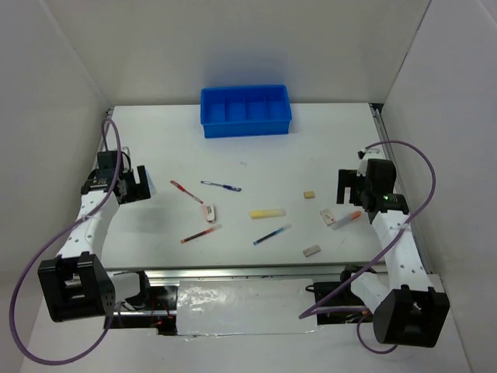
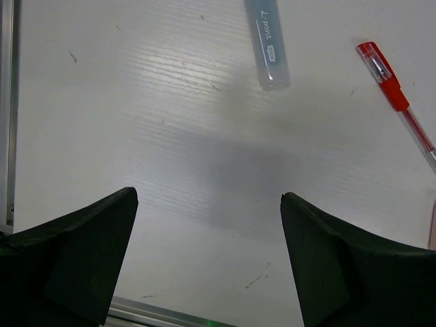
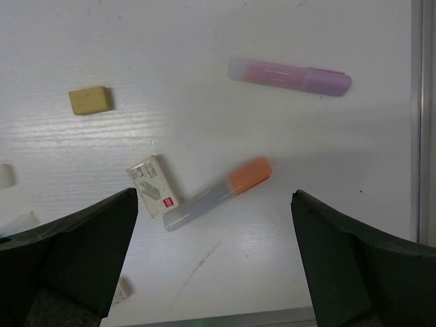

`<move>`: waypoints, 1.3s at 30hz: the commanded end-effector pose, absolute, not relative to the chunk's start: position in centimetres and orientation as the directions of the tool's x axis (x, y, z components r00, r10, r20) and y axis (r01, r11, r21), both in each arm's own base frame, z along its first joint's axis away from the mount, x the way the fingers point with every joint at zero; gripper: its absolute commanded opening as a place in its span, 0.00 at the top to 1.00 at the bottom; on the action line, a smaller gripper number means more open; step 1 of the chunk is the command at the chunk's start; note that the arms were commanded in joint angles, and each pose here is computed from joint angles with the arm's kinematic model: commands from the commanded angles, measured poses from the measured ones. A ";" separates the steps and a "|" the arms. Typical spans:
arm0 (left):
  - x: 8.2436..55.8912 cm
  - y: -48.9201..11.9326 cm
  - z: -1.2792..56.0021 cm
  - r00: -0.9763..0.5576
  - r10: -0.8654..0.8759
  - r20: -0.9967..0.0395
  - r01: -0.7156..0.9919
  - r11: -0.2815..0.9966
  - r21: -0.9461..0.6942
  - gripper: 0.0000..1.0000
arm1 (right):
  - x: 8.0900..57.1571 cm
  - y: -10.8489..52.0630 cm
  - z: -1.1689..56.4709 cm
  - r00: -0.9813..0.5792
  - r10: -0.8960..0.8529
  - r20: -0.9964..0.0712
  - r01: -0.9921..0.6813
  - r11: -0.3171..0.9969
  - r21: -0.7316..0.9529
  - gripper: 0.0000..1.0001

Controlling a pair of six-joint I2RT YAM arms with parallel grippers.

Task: Sort the stationery into containers
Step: Pick up the pen from the center of the board.

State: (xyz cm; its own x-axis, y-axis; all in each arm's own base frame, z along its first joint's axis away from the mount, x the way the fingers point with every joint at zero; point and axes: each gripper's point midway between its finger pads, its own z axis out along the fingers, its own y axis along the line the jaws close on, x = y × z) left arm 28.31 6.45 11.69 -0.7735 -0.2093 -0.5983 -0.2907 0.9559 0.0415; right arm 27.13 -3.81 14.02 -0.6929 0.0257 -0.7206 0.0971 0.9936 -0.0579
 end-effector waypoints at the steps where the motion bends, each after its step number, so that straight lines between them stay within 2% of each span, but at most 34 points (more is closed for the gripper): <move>1: 30.3 7.1 13.4 -0.714 -0.271 -0.646 -0.370 0.929 0.019 0.02 | 27.7 -4.1 14.3 -0.681 0.026 -0.732 0.095 0.994 -0.054 0.00; 6: 33.4 7.0 12.9 -0.707 -0.315 -0.633 -0.401 0.916 -0.009 0.08 | 27.7 -4.3 13.9 -0.690 0.030 -0.723 0.102 0.993 -0.056 0.00; 11: 36.6 6.0 12.0 -0.709 -0.324 -0.626 -0.414 0.910 -0.003 0.09 | 27.7 -4.7 13.6 -0.697 0.043 -0.716 0.115 0.992 -0.052 0.00; 15: 38.0 5.2 9.0 -0.742 -0.334 -0.581 -0.425 0.905 0.021 0.09 | 27.6 -4.9 13.4 -0.704 0.048 -0.708 0.119 0.991 -0.052 0.00; 19: 38.4 5.8 5.9 -0.769 -0.357 -0.530 -0.459 0.886 0.069 0.11 | 27.4 -5.3 13.2 -0.712 0.060 -0.700 0.133 0.990 -0.050 0.00; 25: 36.9 6.4 1.4 -0.810 -0.409 -0.420 -0.483 0.871 0.084 0.19 | 27.4 -5.3 13.2 -0.712 0.070 -0.699 0.127 0.991 -0.030 0.00; 30: 36.9 5.8 0.3 -0.824 -0.419 -0.381 -0.456 0.890 0.009 0.35 | 27.4 -5.3 13.1 -0.713 0.075 -0.697 0.128 0.991 -0.025 0.01; 34: 37.2 6.0 -0.5 -0.835 -0.407 -0.369 -0.441 0.898 0.007 0.48 | 27.3 -5.4 13.0 -0.716 0.076 -0.694 0.129 0.991 -0.024 0.01; 35: 37.4 6.2 -0.6 -0.836 -0.406 -0.369 -0.440 0.898 0.009 0.58 | 27.3 -5.4 13.0 -0.716 0.075 -0.694 0.128 0.991 -0.025 0.01; 37: 37.6 6.0 -0.6 -0.844 -0.397 -0.360 -0.427 0.904 0.004 0.67 | 27.3 -5.4 13.0 -0.716 0.076 -0.694 0.130 0.991 -0.025 0.01; 38: 37.6 5.9 -0.6 -0.847 -0.392 -0.359 -0.420 0.908 0.000 0.77 | 27.4 -5.4 13.1 -0.715 0.076 -0.695 0.130 0.991 -0.025 0.01; 39: 37.8 5.9 -0.3 -0.847 -0.384 -0.366 -0.412 0.911 -0.003 0.80 | 27.3 -5.4 13.0 -0.715 0.076 -0.695 0.129 0.991 -0.024 0.01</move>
